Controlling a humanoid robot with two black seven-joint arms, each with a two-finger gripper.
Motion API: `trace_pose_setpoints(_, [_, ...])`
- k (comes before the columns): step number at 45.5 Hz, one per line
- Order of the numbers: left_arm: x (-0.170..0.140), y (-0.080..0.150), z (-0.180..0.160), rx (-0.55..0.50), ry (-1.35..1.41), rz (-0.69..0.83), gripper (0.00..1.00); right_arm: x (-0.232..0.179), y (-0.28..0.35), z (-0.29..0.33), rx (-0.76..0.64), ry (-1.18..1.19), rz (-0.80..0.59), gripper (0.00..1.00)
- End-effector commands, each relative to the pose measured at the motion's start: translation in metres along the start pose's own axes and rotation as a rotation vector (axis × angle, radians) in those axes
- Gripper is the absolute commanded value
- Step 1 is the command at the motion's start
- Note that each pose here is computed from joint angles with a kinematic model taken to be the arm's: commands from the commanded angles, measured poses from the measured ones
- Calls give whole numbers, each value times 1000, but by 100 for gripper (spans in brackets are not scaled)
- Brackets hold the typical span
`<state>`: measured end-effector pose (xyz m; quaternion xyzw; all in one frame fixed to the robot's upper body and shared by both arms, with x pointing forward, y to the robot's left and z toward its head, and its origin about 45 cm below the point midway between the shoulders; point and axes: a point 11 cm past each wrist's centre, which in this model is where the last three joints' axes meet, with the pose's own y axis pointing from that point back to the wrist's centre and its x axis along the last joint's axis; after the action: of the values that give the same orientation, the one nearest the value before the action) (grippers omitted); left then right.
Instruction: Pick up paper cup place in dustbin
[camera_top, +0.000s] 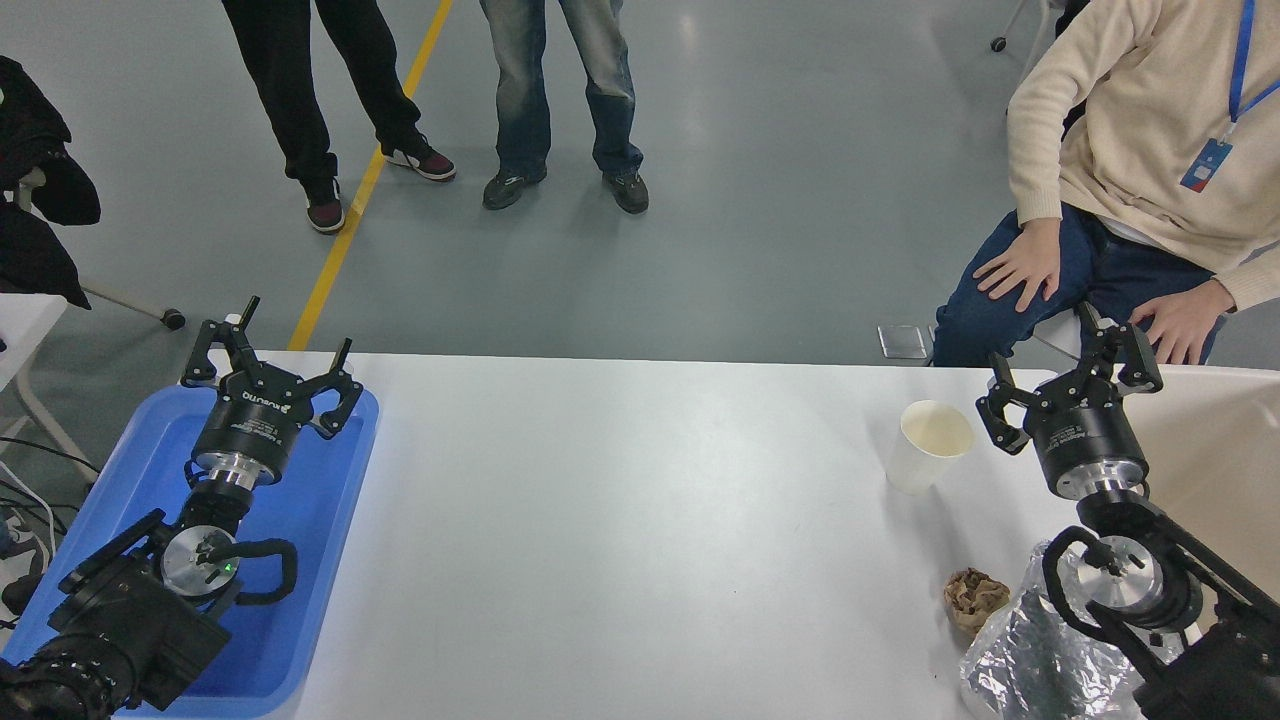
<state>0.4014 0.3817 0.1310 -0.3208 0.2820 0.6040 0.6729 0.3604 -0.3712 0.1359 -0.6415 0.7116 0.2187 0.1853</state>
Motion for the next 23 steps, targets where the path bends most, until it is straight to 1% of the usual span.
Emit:
trace_pose_setpoints(1, [0,0,0,0,-1,1,100,-1,0,1,-1,-3,-3,100])
trace_pose_setpoints(23, [0,0,0,0,0,0,100,-2,-2,-1,1,1,-6,100])
